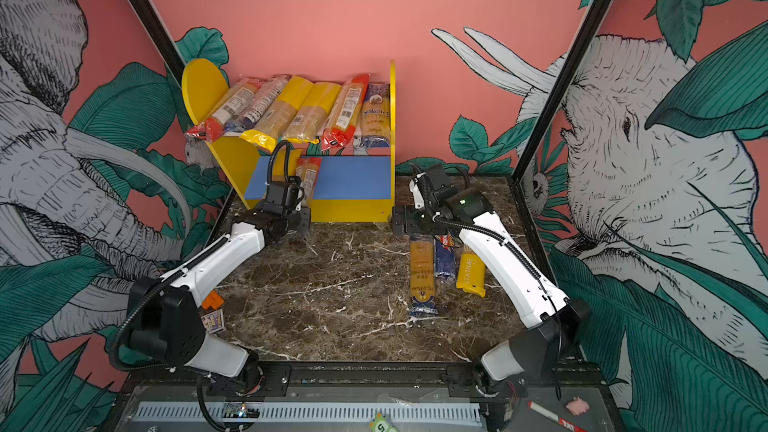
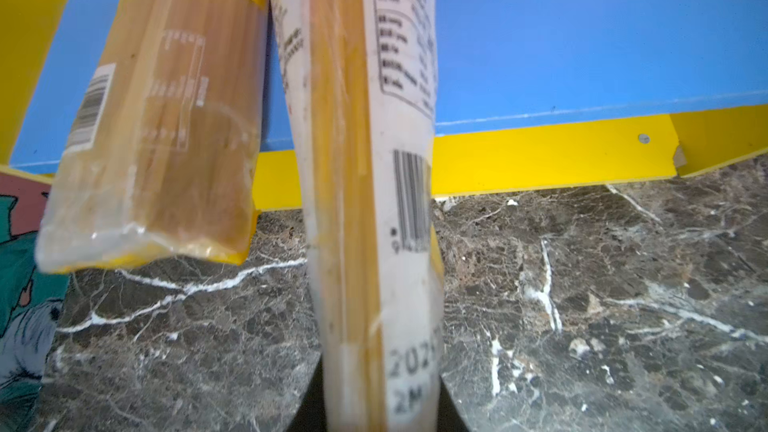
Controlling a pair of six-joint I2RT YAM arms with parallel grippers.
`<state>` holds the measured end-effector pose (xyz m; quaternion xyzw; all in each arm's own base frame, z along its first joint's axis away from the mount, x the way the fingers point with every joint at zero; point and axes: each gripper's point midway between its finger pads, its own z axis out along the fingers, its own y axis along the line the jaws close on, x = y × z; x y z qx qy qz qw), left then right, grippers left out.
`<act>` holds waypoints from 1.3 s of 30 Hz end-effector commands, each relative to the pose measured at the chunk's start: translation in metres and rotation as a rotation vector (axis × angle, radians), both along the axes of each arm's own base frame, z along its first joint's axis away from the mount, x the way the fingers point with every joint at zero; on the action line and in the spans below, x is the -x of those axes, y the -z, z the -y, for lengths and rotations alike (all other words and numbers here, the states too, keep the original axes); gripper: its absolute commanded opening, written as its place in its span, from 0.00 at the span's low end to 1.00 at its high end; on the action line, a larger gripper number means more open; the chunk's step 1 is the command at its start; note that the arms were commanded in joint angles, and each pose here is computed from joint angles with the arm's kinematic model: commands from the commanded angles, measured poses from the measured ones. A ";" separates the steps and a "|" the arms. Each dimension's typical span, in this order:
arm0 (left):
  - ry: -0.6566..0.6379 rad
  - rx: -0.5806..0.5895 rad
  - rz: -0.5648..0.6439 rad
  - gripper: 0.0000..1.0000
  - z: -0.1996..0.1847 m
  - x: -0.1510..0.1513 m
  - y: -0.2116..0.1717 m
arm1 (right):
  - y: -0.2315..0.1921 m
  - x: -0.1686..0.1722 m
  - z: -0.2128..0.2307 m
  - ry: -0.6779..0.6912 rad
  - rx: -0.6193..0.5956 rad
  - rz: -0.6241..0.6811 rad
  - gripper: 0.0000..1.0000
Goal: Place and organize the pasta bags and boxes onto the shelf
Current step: 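Lift the red-banded bag onto the lower shelf beside the yellow-banded bag, then open the left gripper and withdraw it from the lower shelf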
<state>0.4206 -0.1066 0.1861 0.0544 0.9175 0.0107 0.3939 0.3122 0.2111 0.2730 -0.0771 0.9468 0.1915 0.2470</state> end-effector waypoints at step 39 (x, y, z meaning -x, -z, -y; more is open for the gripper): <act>0.034 0.199 0.203 0.74 -0.004 -0.050 -0.060 | -0.003 -0.018 0.007 0.058 0.005 -0.005 0.99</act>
